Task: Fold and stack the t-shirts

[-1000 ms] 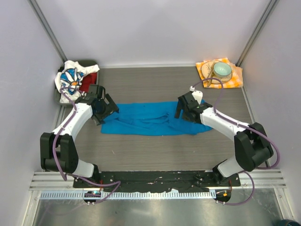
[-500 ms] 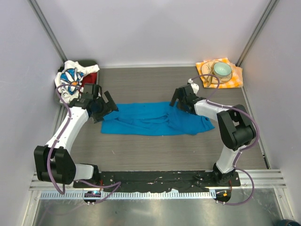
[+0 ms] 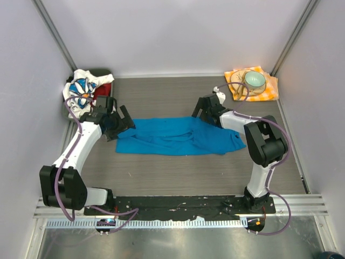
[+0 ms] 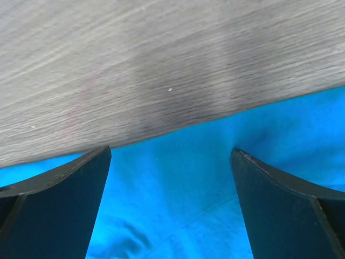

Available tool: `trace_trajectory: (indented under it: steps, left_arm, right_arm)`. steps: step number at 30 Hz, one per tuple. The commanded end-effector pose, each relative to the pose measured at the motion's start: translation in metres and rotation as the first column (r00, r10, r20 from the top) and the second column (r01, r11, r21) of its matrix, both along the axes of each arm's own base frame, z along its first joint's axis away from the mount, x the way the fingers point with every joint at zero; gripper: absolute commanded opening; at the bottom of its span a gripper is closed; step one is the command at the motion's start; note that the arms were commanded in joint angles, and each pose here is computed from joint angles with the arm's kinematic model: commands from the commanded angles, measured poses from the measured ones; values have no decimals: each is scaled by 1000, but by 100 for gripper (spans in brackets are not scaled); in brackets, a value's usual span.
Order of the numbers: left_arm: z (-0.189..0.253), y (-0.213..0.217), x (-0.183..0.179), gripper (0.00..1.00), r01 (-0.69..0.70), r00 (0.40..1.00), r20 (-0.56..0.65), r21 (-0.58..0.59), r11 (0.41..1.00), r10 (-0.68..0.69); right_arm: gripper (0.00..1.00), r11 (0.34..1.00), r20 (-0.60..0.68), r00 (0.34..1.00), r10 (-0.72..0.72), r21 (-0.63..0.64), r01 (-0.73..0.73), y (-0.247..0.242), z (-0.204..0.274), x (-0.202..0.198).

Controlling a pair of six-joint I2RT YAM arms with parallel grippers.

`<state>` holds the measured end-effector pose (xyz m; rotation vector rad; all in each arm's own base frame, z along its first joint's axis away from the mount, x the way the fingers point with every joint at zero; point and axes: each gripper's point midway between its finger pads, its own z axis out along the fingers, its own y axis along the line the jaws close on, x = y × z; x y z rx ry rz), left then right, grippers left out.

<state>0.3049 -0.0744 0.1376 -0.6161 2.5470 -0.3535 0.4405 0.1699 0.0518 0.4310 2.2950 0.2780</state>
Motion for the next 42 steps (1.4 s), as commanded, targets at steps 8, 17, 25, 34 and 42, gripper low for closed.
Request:
trace_trajectory:
  steps: [8, 17, 25, 34, 42]
  left_arm:
    - [7, 7, 12, 100, -4, 1000, 23, 15, 1000, 3]
    - [0, 13, 12, 100, -17, 1000, -1, 24, 1000, 17]
    - [-22, 9, 6, 100, -60, 997, -47, -16, 998, 59]
    - [-48, -6, 16, 100, -178, 984, -1, -136, 974, 180]
    - [-56, -5, 18, 100, -220, 973, 51, -116, 969, 227]
  right_arm:
    - [100, 999, -51, 999, -12, 38, 14, 16, -42, 25]
    - [100, 977, -118, 991, 70, 210, -44, 81, -83, 92]
    - [100, 879, -67, 979, 194, 455, -143, 154, -66, 158]
    - [100, 834, 304, 929, 209, 441, -332, 160, 38, 179]
    - [100, 873, 611, 763, 211, 234, -428, 129, 213, 152]
